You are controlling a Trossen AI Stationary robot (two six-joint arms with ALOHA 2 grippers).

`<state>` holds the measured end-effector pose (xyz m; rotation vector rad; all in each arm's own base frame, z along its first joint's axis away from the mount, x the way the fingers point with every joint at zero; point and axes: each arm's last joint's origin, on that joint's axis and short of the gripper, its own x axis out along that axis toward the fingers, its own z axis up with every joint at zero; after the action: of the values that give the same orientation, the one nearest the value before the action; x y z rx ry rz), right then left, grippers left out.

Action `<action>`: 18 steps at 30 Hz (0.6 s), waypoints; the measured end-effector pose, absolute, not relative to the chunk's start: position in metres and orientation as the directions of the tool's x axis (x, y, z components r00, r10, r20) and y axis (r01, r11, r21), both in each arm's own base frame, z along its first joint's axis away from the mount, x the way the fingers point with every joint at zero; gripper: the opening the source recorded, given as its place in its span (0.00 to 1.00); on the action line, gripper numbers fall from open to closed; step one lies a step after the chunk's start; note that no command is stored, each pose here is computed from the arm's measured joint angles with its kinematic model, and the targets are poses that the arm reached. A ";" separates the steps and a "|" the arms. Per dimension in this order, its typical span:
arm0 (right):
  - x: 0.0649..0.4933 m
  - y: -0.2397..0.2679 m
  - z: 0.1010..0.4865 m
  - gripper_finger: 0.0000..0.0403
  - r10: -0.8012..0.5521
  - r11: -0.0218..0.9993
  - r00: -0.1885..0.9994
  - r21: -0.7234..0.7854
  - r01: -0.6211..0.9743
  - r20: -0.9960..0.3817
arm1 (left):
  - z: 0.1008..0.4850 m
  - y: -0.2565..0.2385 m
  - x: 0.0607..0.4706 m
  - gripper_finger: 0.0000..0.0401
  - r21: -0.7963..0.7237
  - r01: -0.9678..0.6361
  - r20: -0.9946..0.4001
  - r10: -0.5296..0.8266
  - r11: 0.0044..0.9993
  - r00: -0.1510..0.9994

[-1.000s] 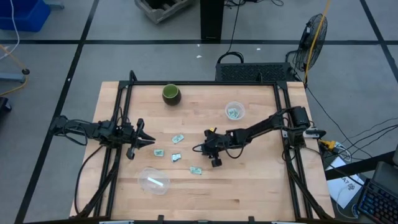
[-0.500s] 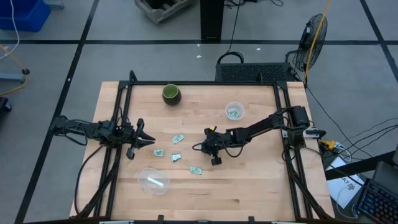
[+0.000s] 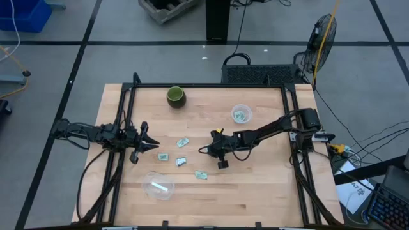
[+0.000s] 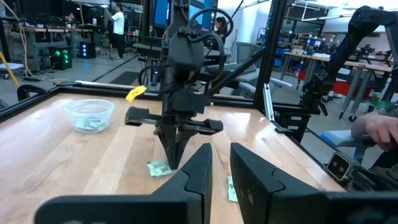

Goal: Pick and place items into bin
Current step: Put the green stevia packet into the top transparent bin

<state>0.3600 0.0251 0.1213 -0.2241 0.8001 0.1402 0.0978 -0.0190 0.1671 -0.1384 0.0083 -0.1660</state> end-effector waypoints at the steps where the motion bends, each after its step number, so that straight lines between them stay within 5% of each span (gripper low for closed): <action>1: 0.360 0.025 0.124 0.00 0.032 0.968 0.696 -0.153 -0.202 -0.718 | 0.167 -0.019 0.098 0.15 -0.138 0.164 0.002 -0.165 0.977 0.986; 18: 0.319 -0.016 0.165 0.00 -0.253 0.948 0.687 -0.317 0.035 -0.681 | 0.167 -0.019 0.098 0.15 -0.138 0.164 0.003 -0.165 0.977 0.986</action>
<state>0.3194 -0.0158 0.1647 -0.2908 0.7999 -0.1639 0.0978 -0.0190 0.1671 -0.1383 0.0086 -0.1659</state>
